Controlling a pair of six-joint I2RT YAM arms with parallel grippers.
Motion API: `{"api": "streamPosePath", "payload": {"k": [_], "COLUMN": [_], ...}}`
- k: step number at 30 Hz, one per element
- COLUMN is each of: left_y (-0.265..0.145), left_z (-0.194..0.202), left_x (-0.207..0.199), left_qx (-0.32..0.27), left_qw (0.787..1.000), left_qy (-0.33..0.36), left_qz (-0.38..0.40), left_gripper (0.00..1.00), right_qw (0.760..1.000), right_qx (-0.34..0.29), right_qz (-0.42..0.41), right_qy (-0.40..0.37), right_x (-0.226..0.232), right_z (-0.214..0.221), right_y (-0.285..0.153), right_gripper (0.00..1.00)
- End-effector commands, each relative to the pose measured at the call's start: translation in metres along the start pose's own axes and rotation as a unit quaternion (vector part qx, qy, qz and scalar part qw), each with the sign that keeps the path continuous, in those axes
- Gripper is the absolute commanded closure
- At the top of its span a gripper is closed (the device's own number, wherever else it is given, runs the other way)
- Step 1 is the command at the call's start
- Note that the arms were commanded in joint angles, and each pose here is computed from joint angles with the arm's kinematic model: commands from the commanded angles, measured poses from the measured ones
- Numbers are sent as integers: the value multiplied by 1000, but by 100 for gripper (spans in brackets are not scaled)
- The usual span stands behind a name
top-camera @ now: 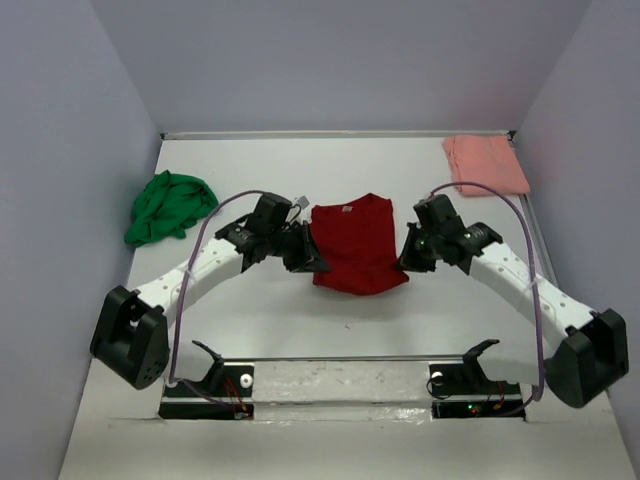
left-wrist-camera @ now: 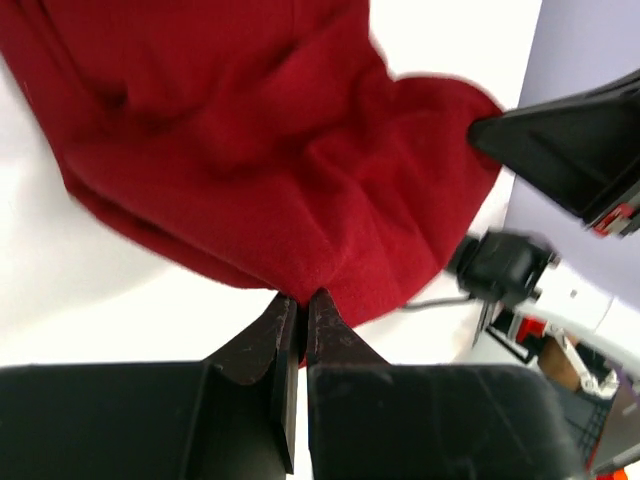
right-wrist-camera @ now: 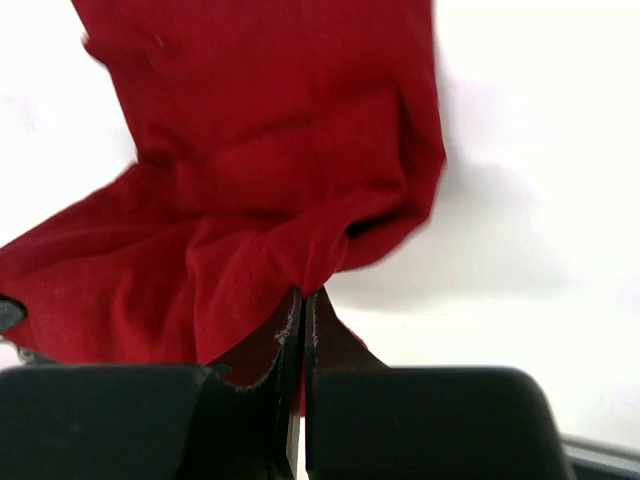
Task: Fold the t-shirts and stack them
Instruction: Fold the tshirt
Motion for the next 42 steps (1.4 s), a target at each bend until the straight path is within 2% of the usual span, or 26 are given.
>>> {"api": "streamPosePath", "payload": {"k": [1,5,7,9,10,11,12,13,16,20,21,22,23,24,25,27,33,37,38,39,42], "left_y": [-2,12,25,25,35,34,48,45,62,82,86,92,95,96,98,98,89,81,75,72,50], "left_z": [-58,-114,-134,-167,-174,-187,-193,-209,-224,-234,-236,-238,-239,-237,-237,-233,-232,-230,-232,-233,-241], "left_x": [-14,-7,13,6,23,16,33,28,48,73,75,84,85,88,89,94,89,91,91,92,82], "left_qx": [-23,-20,6,-17,5,-1,12,1,19,21,18,20,15,20,17,17,-2,-24,-40,-47,-86], "left_qw": [999,998,999,998,999,999,999,999,999,1000,1000,999,1000,999,1000,999,999,997,995,994,986], "left_qy": [49,58,32,50,26,35,18,28,15,-6,-6,-7,0,-7,-7,0,24,26,29,29,39], "left_qz": [6,-5,-24,-25,-38,-16,-30,-23,-26,-16,-17,-29,-27,-26,-22,-31,-31,-64,-84,-98,-138], "left_gripper": [100,100,100,100,100,100,100,100,100,100,100,100,100,100,100,100,100,87,81,65,46], "right_qw": [995,995,994,996,995,996,996,996,997,996,994,993,992,991,990,986,980,979,975,975,975], "right_qx": [-67,-73,-66,-58,-58,-42,-12,-29,-4,-10,-6,-14,-23,-18,-27,-43,-71,-86,-118,-112,-117], "right_qz": [3,10,2,4,2,19,33,33,26,12,2,18,4,-4,-3,-17,-6,-3,-11,-8,-11], "right_qy": [-71,-74,-83,-74,-86,-76,-88,-83,-76,-93,-108,-116,-127,-134,-137,-158,-188,-187,-190,-192,-188], "right_x": [33,48,59,57,64,55,47,52,42,38,40,34,39,35,37,37,41,46,55,53,58], "right_z": [-54,-107,-134,-157,-176,-184,-182,-200,-209,-232,-234,-238,-244,-246,-254,-267,-290,-291,-300,-295,-294], "right_y": [8,34,56,71,90,97,125,125,159,188,194,206,209,208,215,214,197,172,151,149,125], "right_gripper": [100,100,100,100,100,100,100,100,100,99,86,80,50,50,37,29,20,20,20,20,21]}}
Point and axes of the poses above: each gripper's point midway between its finger pads, its own y axis out along the fingers, its own x axis along the line the jaws close on, z = x × y, the point moved 6 cm from there along -y, back along the fingers, and after that the axes turned 4 degrees about y, right-handed, at the moved point
